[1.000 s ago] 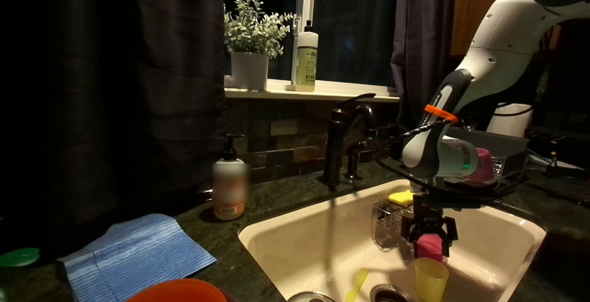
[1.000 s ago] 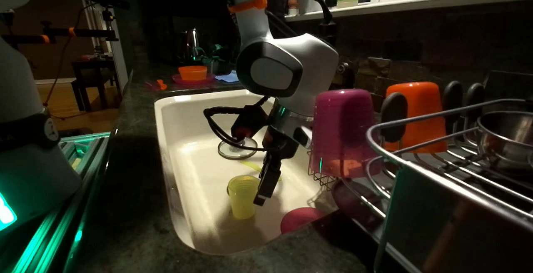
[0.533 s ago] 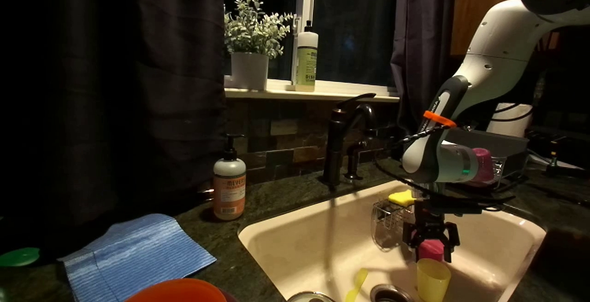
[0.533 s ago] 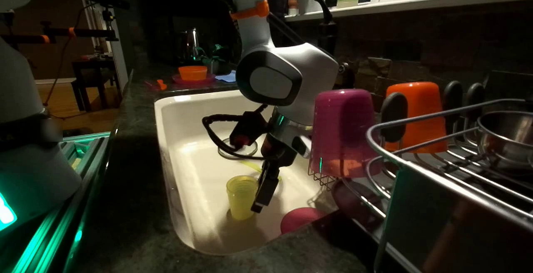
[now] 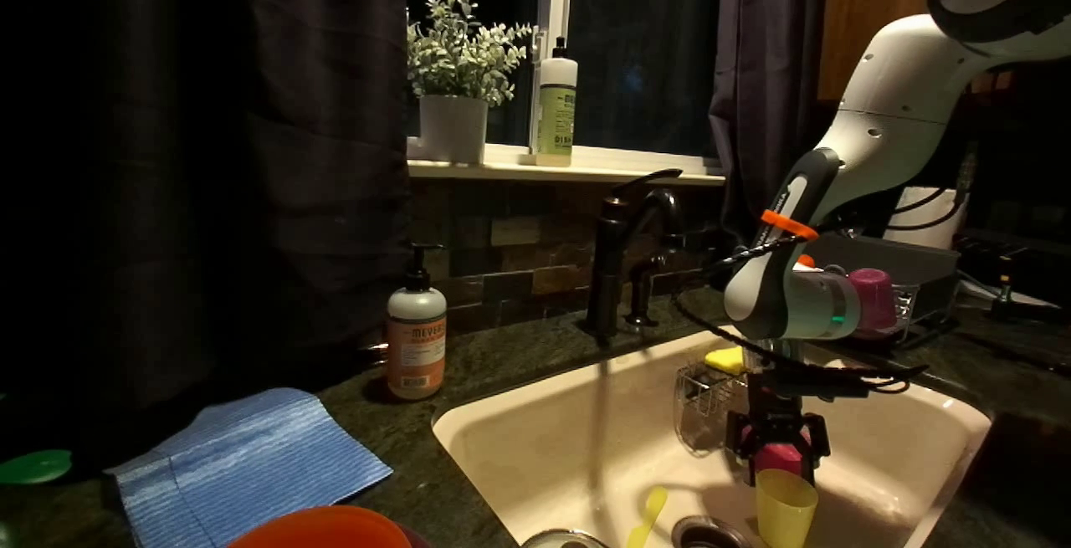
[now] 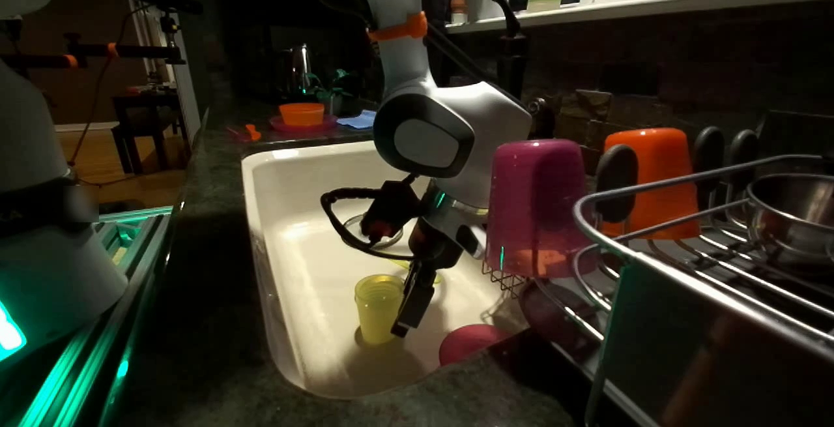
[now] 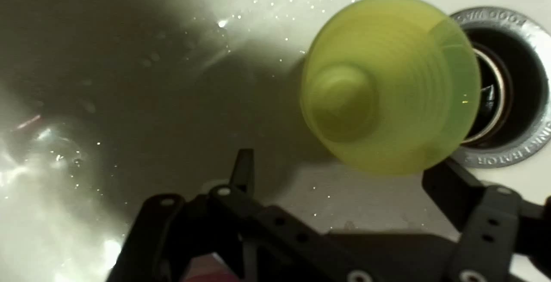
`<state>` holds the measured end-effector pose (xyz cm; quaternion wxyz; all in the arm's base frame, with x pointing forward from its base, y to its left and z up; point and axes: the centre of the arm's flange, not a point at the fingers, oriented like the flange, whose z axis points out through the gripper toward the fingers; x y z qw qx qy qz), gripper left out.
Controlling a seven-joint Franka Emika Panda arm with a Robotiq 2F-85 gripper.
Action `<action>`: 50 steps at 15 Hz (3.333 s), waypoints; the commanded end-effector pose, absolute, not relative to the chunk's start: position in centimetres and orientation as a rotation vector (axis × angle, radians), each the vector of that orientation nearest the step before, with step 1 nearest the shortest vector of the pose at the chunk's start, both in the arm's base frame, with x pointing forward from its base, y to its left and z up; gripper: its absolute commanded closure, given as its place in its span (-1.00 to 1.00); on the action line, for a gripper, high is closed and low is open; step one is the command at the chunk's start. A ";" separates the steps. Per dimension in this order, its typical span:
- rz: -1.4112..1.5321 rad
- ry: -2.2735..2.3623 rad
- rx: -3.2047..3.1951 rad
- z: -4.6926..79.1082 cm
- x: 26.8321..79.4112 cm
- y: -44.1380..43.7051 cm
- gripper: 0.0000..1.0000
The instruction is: Put the yellow cup inside the drying rack
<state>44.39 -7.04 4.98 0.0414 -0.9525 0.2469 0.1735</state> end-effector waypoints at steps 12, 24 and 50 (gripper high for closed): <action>0.779 0.732 -2.769 2.2 45.6 -6.8 -1.00; 0.795 0.677 -2.731 0.5 46.4 -5.8 -1.00; 0.910 0.660 -2.664 -0.6 45.8 -4.3 -1.00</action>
